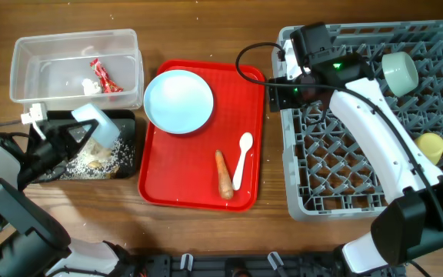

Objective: Sort waste into correct bins and load items into the dishwasher rack
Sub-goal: 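Tip the rice bowl over the black tray to pour out the rice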

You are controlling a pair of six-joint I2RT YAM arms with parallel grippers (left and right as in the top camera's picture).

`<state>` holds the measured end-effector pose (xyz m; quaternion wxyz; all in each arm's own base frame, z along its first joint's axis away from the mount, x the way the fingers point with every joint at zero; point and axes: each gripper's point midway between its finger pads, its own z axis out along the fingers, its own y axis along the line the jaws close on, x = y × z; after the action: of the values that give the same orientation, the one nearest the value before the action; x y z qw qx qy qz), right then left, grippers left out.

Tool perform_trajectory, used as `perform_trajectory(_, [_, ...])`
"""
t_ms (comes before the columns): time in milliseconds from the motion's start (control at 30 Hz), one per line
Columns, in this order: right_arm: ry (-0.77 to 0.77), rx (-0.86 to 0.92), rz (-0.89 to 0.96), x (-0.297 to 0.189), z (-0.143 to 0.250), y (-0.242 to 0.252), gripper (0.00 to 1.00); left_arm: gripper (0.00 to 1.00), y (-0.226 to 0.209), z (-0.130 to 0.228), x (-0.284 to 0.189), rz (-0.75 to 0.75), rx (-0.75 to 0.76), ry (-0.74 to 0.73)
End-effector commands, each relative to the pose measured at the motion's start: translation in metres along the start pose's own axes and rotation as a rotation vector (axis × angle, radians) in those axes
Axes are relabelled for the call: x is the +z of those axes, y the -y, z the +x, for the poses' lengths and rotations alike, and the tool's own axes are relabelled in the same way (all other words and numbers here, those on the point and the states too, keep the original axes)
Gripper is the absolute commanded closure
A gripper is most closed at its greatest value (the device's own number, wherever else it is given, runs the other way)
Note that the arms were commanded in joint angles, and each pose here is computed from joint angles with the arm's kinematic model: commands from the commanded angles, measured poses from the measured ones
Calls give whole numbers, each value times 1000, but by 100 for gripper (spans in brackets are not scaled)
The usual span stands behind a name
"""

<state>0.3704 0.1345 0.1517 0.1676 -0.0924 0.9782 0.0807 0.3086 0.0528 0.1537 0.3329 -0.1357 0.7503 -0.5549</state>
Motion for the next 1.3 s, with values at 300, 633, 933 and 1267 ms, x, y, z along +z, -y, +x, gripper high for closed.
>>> perform_trajectory(300, [-42, 18, 23, 4, 9, 4, 23, 96, 8, -4, -2, 48, 190, 37])
perform_trajectory(633, [-69, 19, 53, 4, 16, 9, 23, 96, 8, -3, -2, 46, 283, 39])
perform_trajectory(933, [-81, 21, 55, 4, 19, 9, 23, 96, 13, -7, -1, 77, 199, 55])
perform_trajectory(1267, [-82, 21, 54, 4, 19, 9, 23, 96, 24, 7, 18, 71, 105, -40])
